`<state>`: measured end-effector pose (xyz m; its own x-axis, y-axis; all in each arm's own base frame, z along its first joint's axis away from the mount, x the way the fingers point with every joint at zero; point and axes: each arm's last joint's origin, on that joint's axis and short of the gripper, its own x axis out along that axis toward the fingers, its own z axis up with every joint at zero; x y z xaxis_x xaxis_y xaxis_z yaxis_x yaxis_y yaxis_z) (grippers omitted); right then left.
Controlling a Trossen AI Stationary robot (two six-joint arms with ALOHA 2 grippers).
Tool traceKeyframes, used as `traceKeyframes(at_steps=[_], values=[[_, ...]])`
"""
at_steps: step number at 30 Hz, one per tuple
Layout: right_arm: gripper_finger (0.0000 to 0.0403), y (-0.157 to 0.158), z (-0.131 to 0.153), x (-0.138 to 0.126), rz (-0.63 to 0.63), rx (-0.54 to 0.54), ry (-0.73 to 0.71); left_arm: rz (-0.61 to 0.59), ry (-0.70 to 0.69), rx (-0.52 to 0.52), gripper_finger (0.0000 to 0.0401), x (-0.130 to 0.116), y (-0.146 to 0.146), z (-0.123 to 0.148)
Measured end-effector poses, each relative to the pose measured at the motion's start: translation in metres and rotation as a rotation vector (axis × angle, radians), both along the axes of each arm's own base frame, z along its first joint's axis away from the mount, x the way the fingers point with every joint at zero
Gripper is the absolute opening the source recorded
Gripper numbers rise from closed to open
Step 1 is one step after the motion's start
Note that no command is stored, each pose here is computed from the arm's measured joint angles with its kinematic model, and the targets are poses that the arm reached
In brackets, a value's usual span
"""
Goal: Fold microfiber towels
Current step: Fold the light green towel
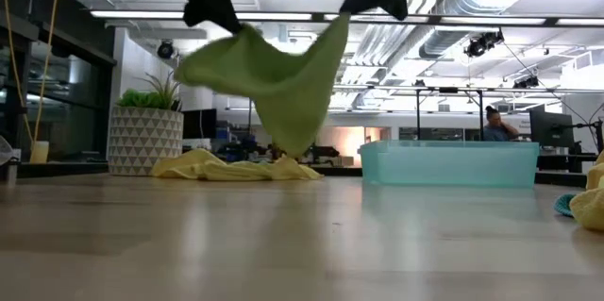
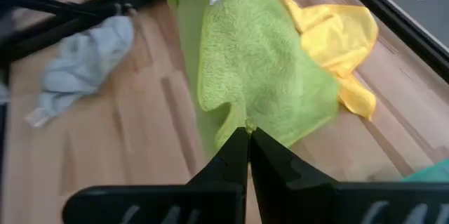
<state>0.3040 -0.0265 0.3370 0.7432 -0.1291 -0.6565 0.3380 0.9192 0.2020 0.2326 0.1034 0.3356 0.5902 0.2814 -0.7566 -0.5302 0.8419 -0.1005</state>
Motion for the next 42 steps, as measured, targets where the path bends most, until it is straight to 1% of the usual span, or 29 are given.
traceKeyframes(at_steps=[2, 5, 9, 12, 15, 17, 20, 22, 27, 31, 34, 36, 39, 42], values=[[0.0000, 0.001, 0.005, -0.002, 0.015, 0.014, 0.012, 0.015, -0.006, -0.045, 0.0000, -0.002, -0.002, 0.000], [0.0000, 0.004, 0.007, -0.002, 0.026, 0.023, 0.020, 0.010, 0.024, -0.105, 0.0000, -0.003, -0.008, -0.008], [0.0000, 0.010, 0.002, -0.004, 0.031, 0.044, 0.060, -0.030, 0.101, -0.152, 0.0000, 0.005, -0.021, -0.033], [0.0000, 0.015, -0.006, -0.005, 0.024, 0.071, 0.103, -0.067, 0.166, -0.193, 0.0000, 0.011, -0.033, -0.053], [0.0000, 0.020, -0.012, -0.006, 0.021, 0.099, 0.122, -0.098, 0.214, -0.213, 0.0000, 0.016, -0.044, -0.066], [0.0000, 0.022, -0.012, -0.006, 0.025, 0.099, 0.127, -0.118, 0.210, -0.210, 0.0000, 0.018, -0.048, -0.065], [0.0000, 0.016, -0.005, -0.008, 0.001, 0.074, 0.113, -0.129, 0.188, -0.182, 0.0000, 0.016, -0.046, -0.052], [0.0000, 0.007, 0.007, -0.009, -0.032, 0.048, 0.076, -0.125, 0.170, -0.155, 0.0000, 0.012, -0.040, -0.036], [0.0000, -0.009, 0.039, -0.018, -0.088, -0.015, 0.019, -0.113, 0.225, -0.085, 0.0000, -0.005, -0.023, 0.007], [0.0000, -0.015, 0.063, -0.027, -0.112, -0.050, 0.011, -0.116, 0.259, 0.034, 0.0000, -0.018, -0.016, 0.040], [0.0000, -0.018, 0.071, -0.031, -0.140, -0.066, 0.009, -0.090, 0.294, 0.149, 0.0000, -0.029, -0.012, 0.063], [0.0000, -0.018, 0.074, -0.033, -0.155, -0.073, 0.021, -0.062, 0.306, 0.201, 0.0000, -0.035, -0.011, 0.075], [0.0000, -0.011, 0.072, -0.034, -0.162, -0.078, 0.044, -0.054, 0.318, 0.214, 0.0000, -0.040, -0.011, 0.082], [0.0000, -0.001, 0.069, -0.034, -0.161, -0.092, 0.080, -0.074, 0.342, 0.166, 0.0000, -0.044, -0.017, 0.079]])
